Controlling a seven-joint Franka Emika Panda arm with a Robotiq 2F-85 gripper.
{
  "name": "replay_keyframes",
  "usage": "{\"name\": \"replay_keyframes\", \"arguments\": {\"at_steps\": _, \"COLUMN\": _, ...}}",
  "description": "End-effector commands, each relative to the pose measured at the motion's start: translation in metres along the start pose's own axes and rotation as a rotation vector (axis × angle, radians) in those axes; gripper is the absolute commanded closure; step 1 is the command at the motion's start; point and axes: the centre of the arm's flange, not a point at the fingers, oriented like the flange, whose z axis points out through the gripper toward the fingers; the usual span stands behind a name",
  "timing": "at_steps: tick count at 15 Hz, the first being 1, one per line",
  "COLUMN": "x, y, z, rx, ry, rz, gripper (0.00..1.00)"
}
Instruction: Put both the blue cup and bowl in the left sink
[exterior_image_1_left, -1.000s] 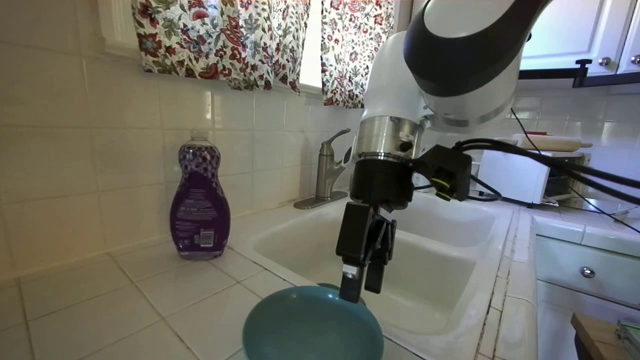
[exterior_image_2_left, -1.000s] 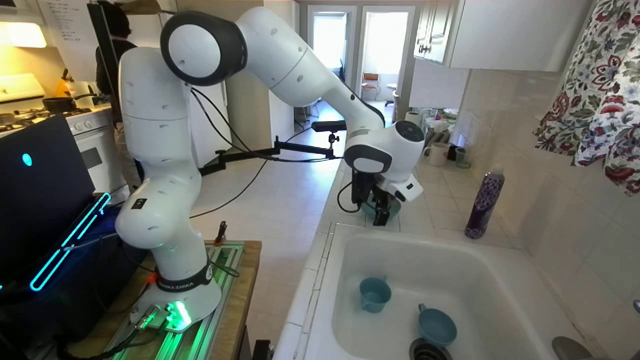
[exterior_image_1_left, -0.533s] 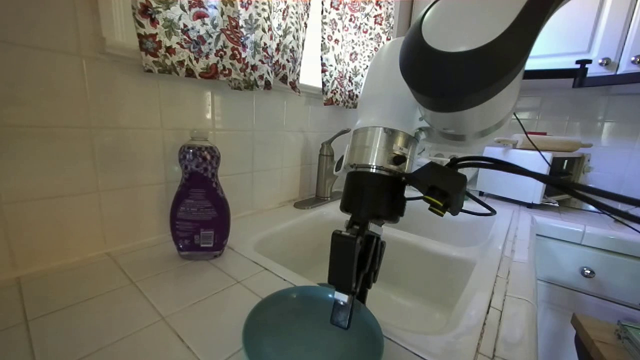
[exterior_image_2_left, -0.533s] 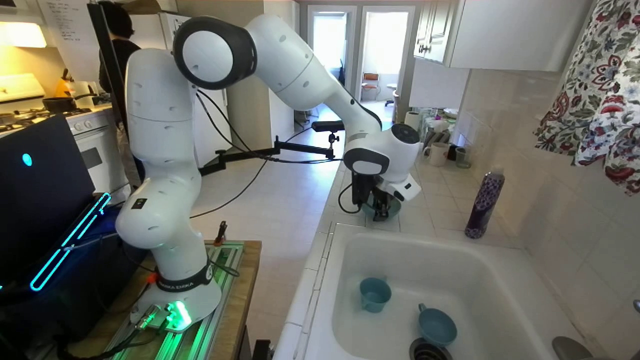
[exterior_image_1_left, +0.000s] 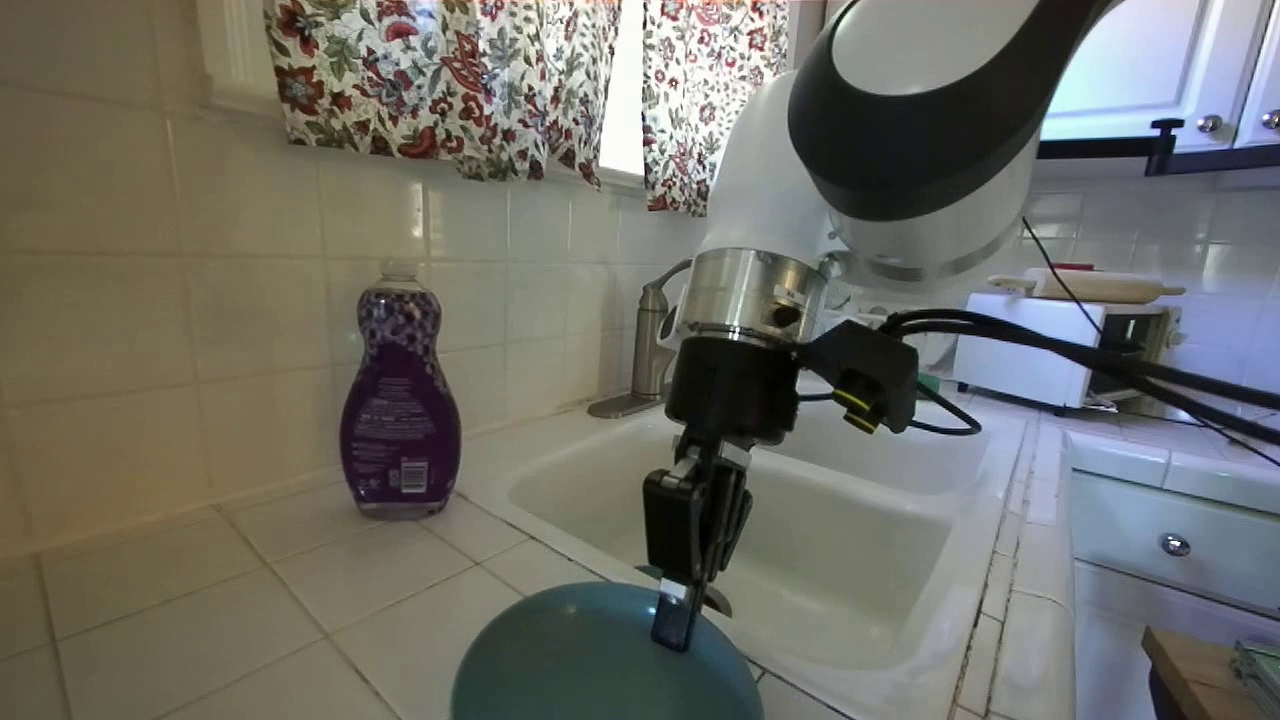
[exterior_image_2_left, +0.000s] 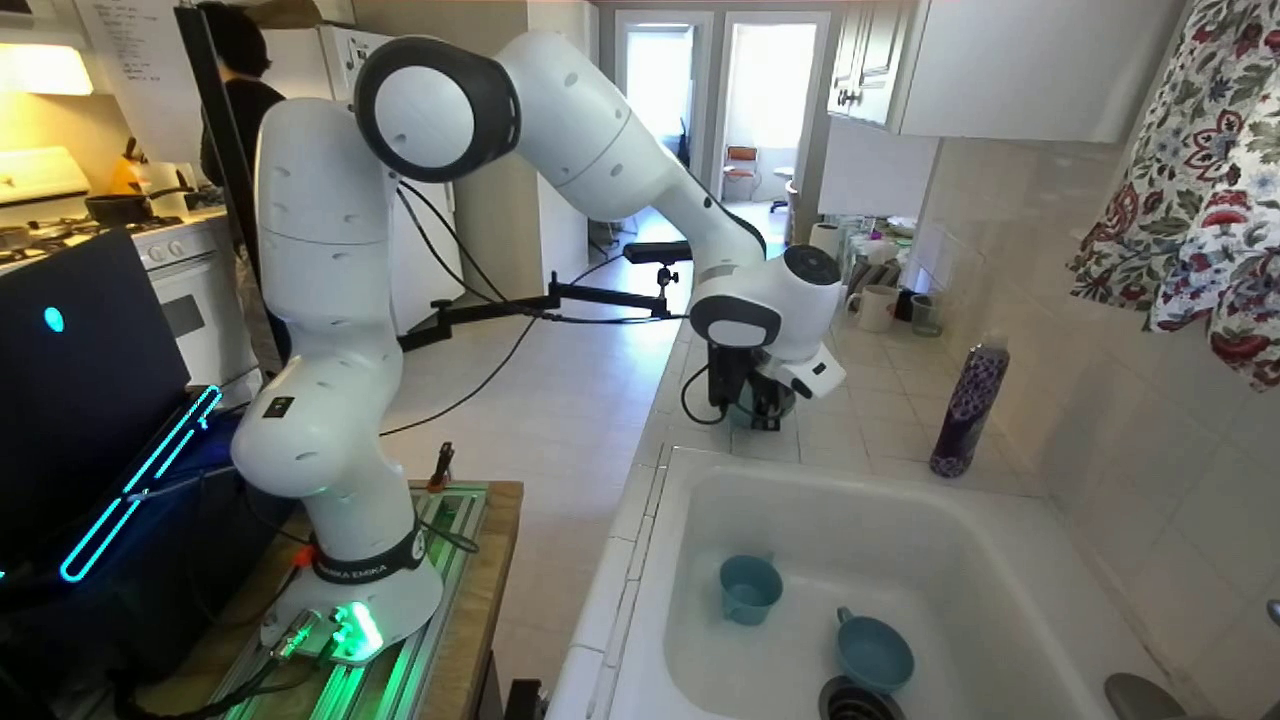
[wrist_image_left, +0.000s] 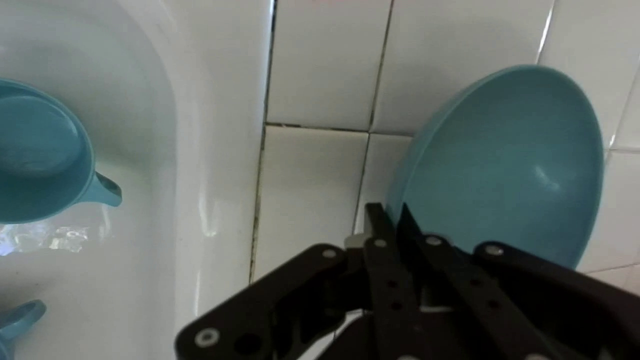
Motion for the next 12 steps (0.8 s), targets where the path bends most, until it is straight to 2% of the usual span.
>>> {"name": "replay_keyframes", "arguments": {"at_steps": 1, "x": 0.008, "y": 0.000, "z": -0.012, "rx": 0.068, "ry": 0.014, "rz": 0.032, "gripper": 0.98}}
{"name": "replay_keyframes", "arguments": {"at_steps": 5, "x": 0.019, "y": 0.038, "z": -0.062, "rx": 0.137, "ry": 0.066, "rz": 0.200, "gripper": 0.98}}
{"name": "replay_keyframes", "arguments": {"at_steps": 7, "x": 0.021, "y": 0.076, "z": -0.085, "rx": 0.153, "ry": 0.109, "rz": 0.311, "gripper": 0.98}}
{"name": "replay_keyframes", "arguments": {"at_steps": 12, "x": 0.011, "y": 0.171, "z": -0.130, "rx": 0.135, "ry": 0.197, "rz": 0.580, "gripper": 0.98}}
